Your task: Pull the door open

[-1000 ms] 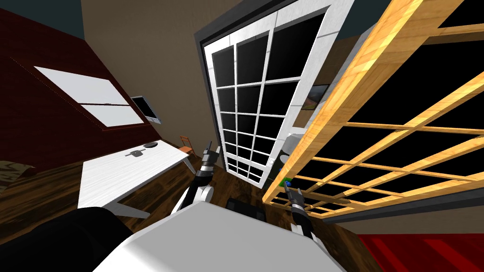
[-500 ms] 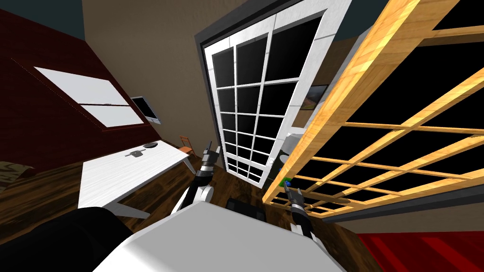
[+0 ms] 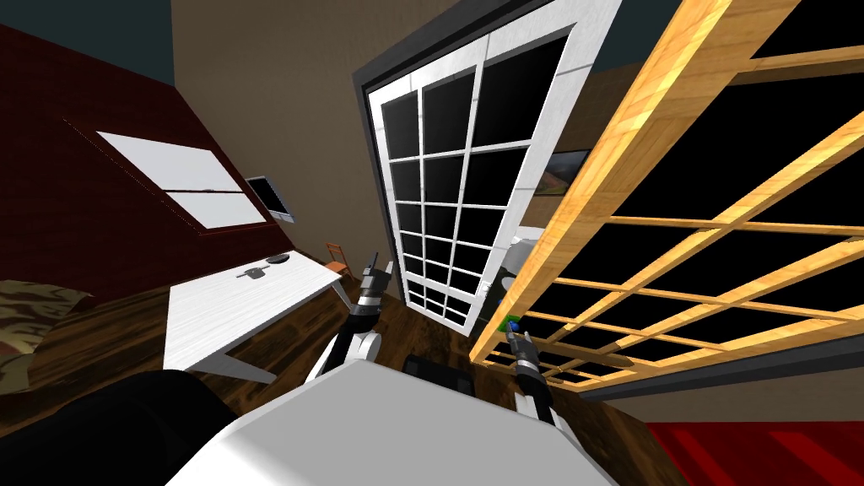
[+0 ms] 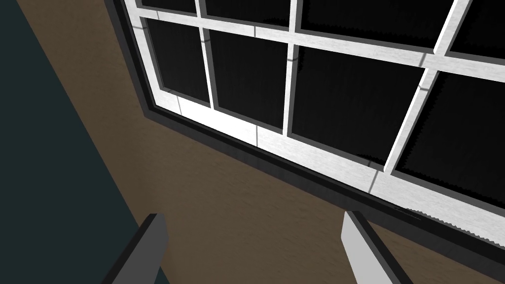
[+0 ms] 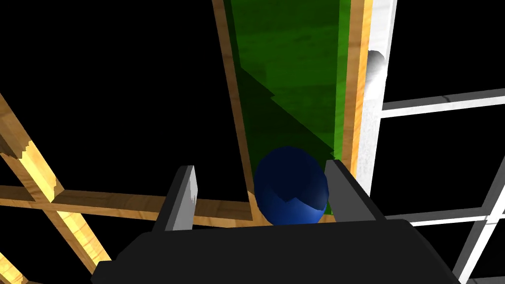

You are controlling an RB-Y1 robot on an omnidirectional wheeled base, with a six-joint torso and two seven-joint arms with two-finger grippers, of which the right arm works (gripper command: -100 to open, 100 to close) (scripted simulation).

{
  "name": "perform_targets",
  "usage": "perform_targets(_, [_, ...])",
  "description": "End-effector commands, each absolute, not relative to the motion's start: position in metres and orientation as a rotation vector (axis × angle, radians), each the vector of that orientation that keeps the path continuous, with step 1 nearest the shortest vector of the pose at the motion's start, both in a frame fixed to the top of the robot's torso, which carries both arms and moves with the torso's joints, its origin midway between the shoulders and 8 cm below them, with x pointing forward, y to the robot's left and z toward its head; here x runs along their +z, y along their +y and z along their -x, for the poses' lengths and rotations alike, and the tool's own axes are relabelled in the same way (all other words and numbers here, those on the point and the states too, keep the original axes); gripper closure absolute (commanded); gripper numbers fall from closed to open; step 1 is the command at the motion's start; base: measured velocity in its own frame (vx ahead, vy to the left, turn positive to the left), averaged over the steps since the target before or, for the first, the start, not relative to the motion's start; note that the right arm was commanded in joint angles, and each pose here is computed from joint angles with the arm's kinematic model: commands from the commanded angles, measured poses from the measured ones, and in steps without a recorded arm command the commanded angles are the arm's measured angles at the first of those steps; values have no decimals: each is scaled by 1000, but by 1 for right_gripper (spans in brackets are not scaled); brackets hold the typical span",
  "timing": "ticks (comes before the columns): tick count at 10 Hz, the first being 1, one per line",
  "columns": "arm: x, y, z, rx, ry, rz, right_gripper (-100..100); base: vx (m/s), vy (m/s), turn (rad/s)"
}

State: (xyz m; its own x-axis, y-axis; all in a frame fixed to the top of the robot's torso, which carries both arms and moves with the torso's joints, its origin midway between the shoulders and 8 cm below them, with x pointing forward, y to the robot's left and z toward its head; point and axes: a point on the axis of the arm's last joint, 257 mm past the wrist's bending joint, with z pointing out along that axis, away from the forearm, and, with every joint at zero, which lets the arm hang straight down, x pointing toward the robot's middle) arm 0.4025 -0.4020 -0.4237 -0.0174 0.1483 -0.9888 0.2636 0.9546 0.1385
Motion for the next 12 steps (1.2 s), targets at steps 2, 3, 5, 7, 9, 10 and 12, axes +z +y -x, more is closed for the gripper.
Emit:
perform_targets(2, [-423,-415,-396,-91,1594,-360,100,-35,-11,45])
perform_targets(3, [-422,-415,-397,-67,1583,-386,100,-36,-11,52])
perform_targets(5, [-420,-416,-398,-40,1571,-414,100,-42,-12,69])
perform_targets(7, [-418,-417,-399,-4,1555,-452,100,-41,-16,70])
perform_targets(9, [-416,-418,-401,33,1538,-489,100,-45,-15,74])
perform_targets(10, [-416,-418,-401,33,1538,-489,100,-30,-9,25])
perform_targets(12, [-414,-419,-402,73,1519,-529,100,-35,-7,55])
